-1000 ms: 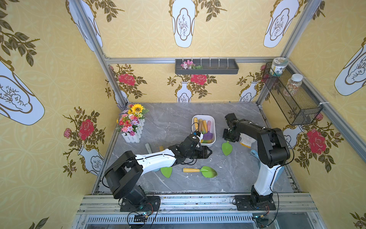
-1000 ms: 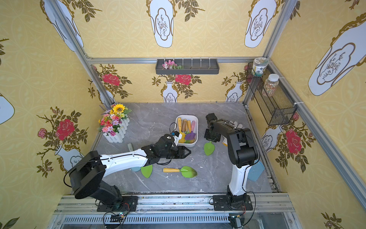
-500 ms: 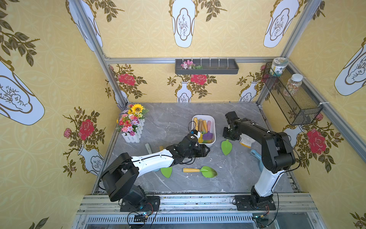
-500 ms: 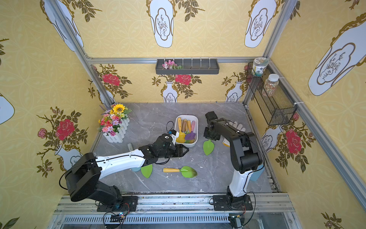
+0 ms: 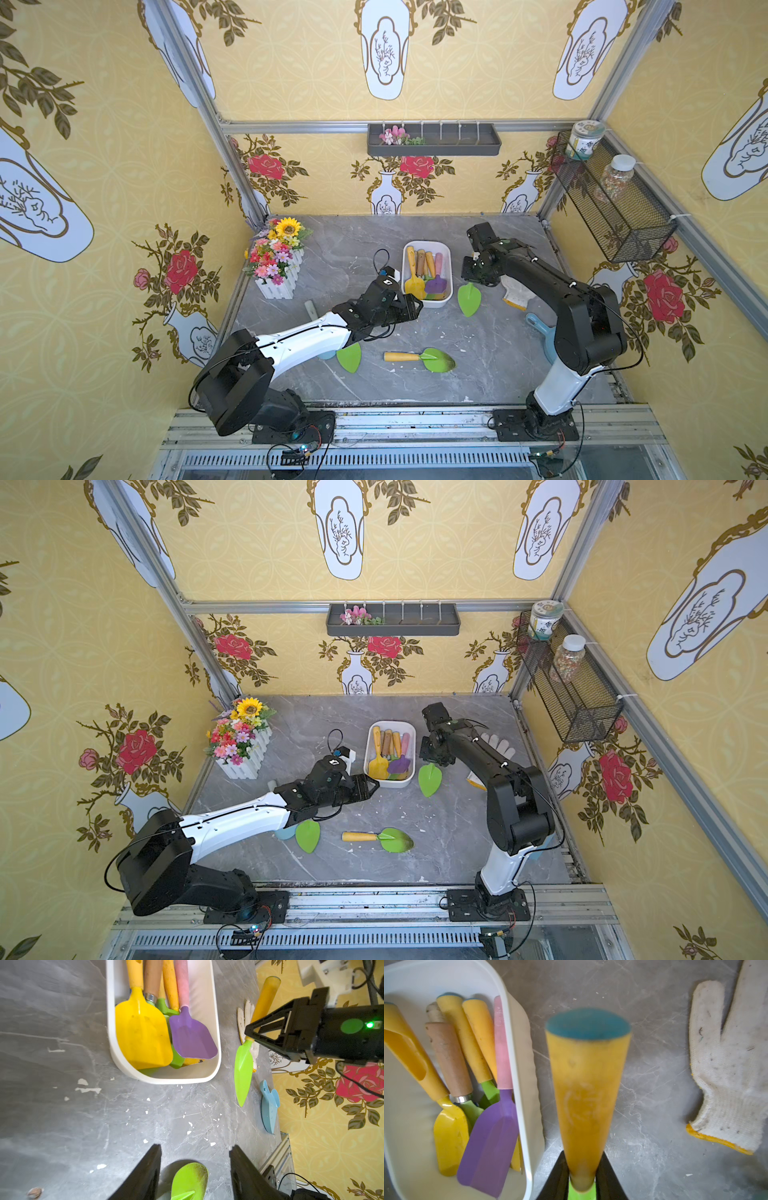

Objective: Put the shovel into the storage box
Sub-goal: Pick up the shovel from the center of the board, then place the shovel in the storage box.

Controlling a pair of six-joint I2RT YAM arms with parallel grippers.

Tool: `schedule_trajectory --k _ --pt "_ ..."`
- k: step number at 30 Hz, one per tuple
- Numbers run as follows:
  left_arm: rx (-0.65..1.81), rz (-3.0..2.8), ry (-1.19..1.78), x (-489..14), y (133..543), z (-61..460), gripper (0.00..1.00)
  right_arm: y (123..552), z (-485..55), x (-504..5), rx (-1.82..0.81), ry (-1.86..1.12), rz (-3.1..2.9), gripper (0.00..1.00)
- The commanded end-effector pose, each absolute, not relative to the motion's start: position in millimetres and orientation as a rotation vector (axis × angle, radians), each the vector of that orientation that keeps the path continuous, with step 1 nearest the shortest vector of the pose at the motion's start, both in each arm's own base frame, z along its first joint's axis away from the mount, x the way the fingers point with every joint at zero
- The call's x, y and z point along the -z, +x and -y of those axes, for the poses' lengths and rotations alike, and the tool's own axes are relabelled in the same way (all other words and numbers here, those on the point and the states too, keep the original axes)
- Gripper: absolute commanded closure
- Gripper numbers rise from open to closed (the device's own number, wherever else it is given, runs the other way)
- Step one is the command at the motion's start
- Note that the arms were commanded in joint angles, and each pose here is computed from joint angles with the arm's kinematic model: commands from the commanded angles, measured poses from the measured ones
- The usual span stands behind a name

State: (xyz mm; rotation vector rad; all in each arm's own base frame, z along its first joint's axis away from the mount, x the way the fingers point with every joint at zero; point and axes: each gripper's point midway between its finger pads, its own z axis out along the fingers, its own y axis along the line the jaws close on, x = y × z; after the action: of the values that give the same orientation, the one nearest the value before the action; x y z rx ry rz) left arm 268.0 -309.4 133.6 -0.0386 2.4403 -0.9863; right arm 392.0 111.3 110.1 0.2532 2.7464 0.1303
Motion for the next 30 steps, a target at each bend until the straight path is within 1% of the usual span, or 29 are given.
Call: schedule_trajectory --k 1,10,18,24,30 --pt "0.951 -2.446 -0.078 -130 270 296 0.43 393 -117 -122 -0.125 0.231 -2.735 0.75" --pt "0.937 -2.431 -0.125 -133 272 278 0.43 409 -154 -141 -0.184 0.154 -2.715 0.74" --pt "0.943 -2.433 -0.144 -131 269 273 0.43 426 -186 -146 -0.240 0.104 -2.708 0.74" --pt "0.951 -2.437 -0.151 -129 268 273 0.43 440 -203 -141 -0.294 0.098 -2.715 0.74" --pt "0.951 -2.442 -0.161 -125 266 272 0.43 452 -215 -126 -0.338 0.109 -2.749 0.74"
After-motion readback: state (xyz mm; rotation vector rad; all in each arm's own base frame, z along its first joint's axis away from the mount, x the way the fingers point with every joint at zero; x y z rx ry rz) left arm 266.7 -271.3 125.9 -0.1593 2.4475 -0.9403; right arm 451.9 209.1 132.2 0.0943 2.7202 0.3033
